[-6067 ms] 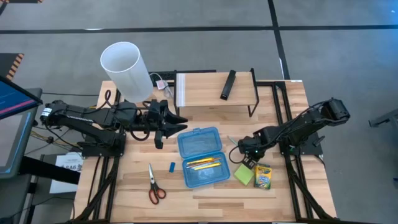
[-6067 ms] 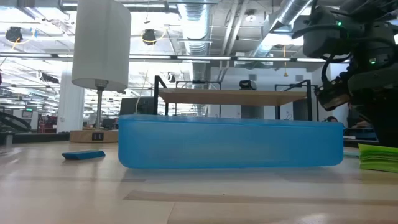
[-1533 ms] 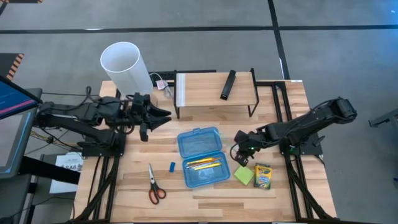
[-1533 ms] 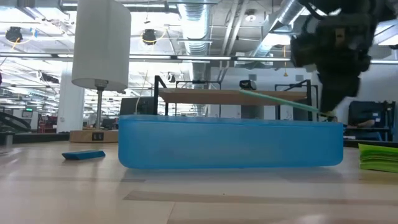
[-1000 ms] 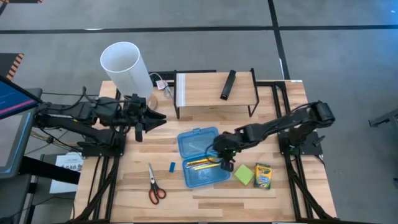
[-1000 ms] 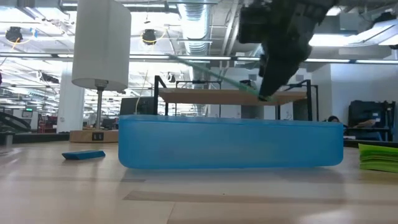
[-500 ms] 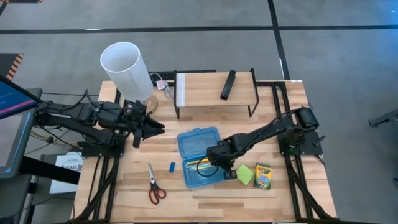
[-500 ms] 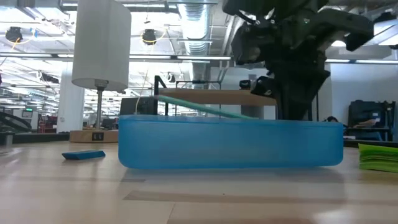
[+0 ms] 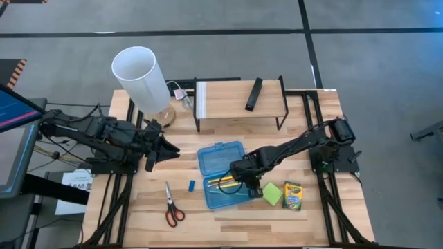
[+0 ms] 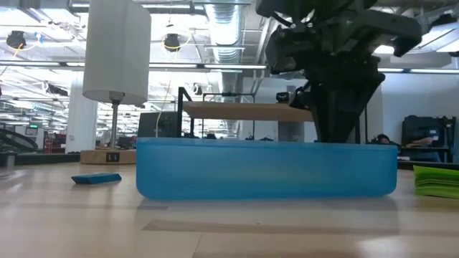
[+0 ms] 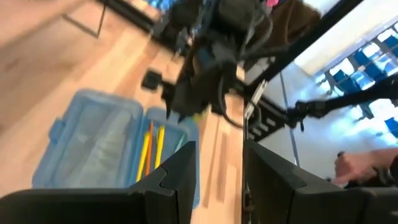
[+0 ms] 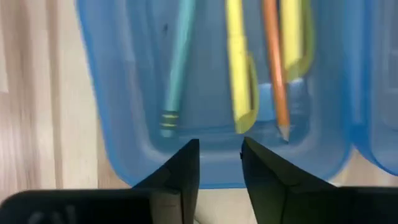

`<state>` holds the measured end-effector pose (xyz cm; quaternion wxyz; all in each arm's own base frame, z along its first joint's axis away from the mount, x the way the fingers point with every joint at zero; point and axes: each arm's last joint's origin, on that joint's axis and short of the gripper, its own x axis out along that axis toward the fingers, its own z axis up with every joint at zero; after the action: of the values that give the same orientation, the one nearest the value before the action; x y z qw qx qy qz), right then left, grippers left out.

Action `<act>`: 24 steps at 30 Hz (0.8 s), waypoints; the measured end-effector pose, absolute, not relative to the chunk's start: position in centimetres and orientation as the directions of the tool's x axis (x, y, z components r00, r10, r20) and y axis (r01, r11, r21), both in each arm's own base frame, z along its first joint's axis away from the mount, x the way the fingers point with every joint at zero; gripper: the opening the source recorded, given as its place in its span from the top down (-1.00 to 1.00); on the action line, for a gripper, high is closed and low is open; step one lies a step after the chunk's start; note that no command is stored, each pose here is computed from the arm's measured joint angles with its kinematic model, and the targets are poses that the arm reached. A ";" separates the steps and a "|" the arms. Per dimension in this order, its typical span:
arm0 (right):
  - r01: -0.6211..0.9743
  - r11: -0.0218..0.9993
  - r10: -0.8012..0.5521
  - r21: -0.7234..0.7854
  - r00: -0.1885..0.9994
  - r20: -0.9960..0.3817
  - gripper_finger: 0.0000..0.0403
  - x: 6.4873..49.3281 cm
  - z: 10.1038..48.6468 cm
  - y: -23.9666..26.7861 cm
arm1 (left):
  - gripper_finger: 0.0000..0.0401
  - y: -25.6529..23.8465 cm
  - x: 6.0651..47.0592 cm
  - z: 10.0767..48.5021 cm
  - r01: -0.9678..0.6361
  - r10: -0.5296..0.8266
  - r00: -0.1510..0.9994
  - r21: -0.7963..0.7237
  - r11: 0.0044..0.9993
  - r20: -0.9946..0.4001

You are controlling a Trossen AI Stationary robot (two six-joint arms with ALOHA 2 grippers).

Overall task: Pack school essentials
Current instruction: Put the blue eraser into the blue supply box

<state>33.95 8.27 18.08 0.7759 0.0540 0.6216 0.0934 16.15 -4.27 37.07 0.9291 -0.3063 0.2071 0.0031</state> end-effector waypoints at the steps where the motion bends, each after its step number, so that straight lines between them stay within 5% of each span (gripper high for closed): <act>1: -0.065 0.977 0.211 0.202 0.213 -0.954 0.28 34.1 18.3 8.1 | 0.42 -4.4 16.0 36.9 -0.139 -0.128 0.906 -0.571 0.809 -0.403; 10: 0.129 0.961 0.175 0.242 0.393 -0.903 0.36 37.0 22.9 7.0 | 0.42 -6.2 15.4 35.2 -0.189 -0.175 0.819 -0.546 0.816 -0.546; 14: 0.224 0.938 0.171 0.264 0.364 -0.916 0.37 36.8 24.2 7.3 | 0.42 -7.6 15.8 33.2 -0.232 -0.174 0.775 -0.530 0.815 -0.607; 17: 0.226 0.945 0.149 0.235 0.342 -0.928 0.37 35.9 25.0 7.9 | 0.42 -8.4 16.2 31.5 -0.277 -0.158 0.740 -0.511 0.814 -0.654; 24: 0.203 0.950 0.110 0.237 0.491 -0.864 0.38 34.5 26.9 5.7 | 0.42 -9.7 17.5 27.2 -0.421 -0.122 0.653 -0.491 0.762 -0.748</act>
<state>34.50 5.71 26.92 0.8492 0.1555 0.5038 -0.0273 17.48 -9.68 27.17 0.8458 -0.3331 0.4073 0.0886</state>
